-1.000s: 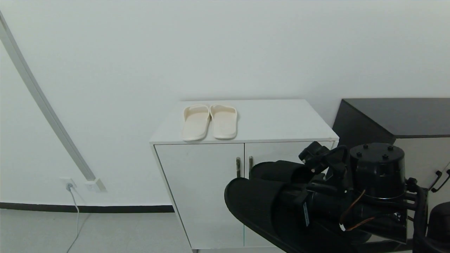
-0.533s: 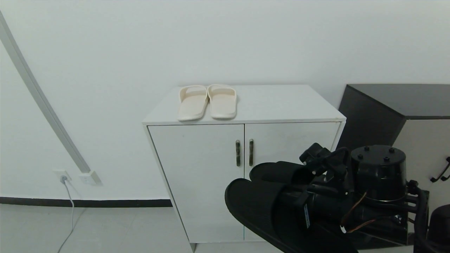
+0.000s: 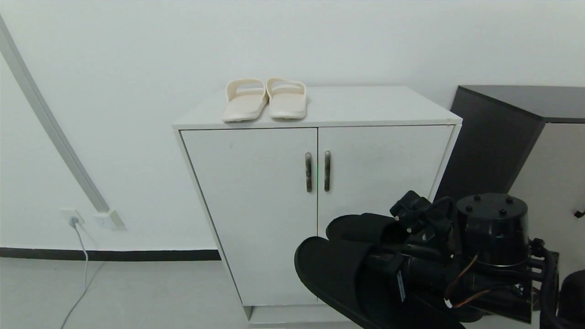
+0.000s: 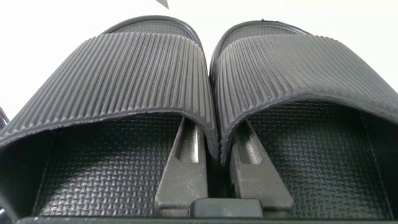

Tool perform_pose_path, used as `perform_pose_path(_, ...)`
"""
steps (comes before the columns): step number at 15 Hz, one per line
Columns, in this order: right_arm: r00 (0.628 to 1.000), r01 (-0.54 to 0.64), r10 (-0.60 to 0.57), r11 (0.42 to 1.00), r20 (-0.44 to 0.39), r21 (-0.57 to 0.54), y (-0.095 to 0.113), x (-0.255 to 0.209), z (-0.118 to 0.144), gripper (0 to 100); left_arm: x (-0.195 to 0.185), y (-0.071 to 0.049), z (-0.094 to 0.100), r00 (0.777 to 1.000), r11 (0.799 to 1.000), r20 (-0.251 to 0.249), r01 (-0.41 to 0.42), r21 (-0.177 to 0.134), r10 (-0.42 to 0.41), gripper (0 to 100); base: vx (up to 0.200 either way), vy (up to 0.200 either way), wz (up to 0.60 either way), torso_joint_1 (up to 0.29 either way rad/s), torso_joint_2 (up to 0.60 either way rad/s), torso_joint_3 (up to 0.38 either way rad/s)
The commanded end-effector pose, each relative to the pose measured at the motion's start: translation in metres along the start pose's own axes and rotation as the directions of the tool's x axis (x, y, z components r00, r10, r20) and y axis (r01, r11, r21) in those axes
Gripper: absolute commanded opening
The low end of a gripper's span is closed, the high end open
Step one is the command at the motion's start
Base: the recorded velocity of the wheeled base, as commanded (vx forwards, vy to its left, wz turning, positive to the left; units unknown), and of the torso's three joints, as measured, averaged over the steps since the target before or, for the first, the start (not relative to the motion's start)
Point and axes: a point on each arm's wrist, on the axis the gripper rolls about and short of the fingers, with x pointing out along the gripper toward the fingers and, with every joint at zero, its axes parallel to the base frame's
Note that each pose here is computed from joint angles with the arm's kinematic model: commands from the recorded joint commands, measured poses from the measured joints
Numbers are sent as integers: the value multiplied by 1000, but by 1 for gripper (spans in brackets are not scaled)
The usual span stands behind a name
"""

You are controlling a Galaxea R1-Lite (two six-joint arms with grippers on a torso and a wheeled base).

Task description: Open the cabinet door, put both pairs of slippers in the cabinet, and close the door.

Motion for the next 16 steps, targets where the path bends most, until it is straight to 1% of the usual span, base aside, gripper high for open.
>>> perform_pose_path(1, 1000, -1, 1, 1000, -8, -1, 0, 1, -2, 0, 0, 0, 0, 1000, 1000, 0, -3, -17, 3, 100, 0, 0, 0, -124, 461, 334)
perform_pose_path(2, 1000, -1, 1, 1000, -8, -1, 0, 0, -2, 0, 0, 0, 1, 1000, 1000, -4, -1, -16, 1, 100, 0, 0, 0, -105, 452, 334)
perform_pose_path(3, 1000, -1, 1, 1000, -6, 1, 0, 0, -2, 0, 2, 0, 2, 1000, 1000, -18, -1, -3, 1, 100, 0, 0, 0, -105, 456, 354)
perform_pose_path(4, 1000, -1, 1, 1000, -4, -1, 0, -1, -2, 0, 2, 0, 2, 1000, 1000, -26, 0, 20, 1, 100, 0, 0, 0, -90, 447, 364)
perform_pose_path(5, 1000, -1, 1, 1000, -4, -1, 0, -1, -2, 0, 3, 0, 3, 999, 999, -32, 0, 34, 1, 100, 0, 0, 0, -85, 452, 373)
perform_pose_path(6, 1000, -1, 1, 1000, -6, -1, 0, -1, -2, 0, 2, 0, 3, 1000, 999, -27, 2, 48, -1, 100, 0, 0, 0, -71, 422, 373)
perform_pose_path(7, 1000, 1, -1, 1000, -9, 0, 0, -1, -3, 0, 0, 0, 18, 1000, 999, 13, 2, 37, -3, 100, 0, 0, 0, -46, 437, 388)
perform_pose_path(8, 1000, 1, -1, 1000, -12, 0, 0, -2, -4, 0, -4, 1, 43, 998, 1000, 57, 5, -10, -5, 100, 0, 0, 0, -32, 432, 408)
perform_pose_path(9, 1000, 1, -1, 1000, -9, 1, 0, -2, -3, 0, -5, 2, 77, 996, 996, 88, 24, -92, -16, 100, 0, 0, 0, -32, 442, 413)
perform_pose_path(10, 1000, 1, -1, 1000, -9, 0, 0, -2, -4, 0, 1, 2, 92, 996, 994, 77, 48, -94, -41, 100, 0, 0, 0, -12, 349, 339)
perform_pose_path(12, 1000, -4, 4, 1000, -17, 0, 0, -2, -7, 0, 16, 0, 103, 994, 989, 12, 114, -96, -113, 100, 0, 0, 0, -2, 154, 154)
perform_pose_path(13, 1000, -2, 2, 1000, -15, -1, 0, -2, -7, 0, 23, -1, 105, 986, 982, -21, 160, -98, -163, 100, 0, 0, 0, 2, 76, 51)
perform_pose_path(15, 1000, -1, 1, 1000, -3, -21, 0, -2, -9, 0, 33, -4, 111, 956, 954, -52, 281, -108, -287, 100, 0, 0, 0, -1, 21, 25)
perform_pose_path(16, 1000, -1, 1, 1000, 3, -23, 0, -2, -8, 0, 42, -6, 118, 937, 935, -66, 335, -117, -344, 100, 0, 0, 0, 0, 0, 0)
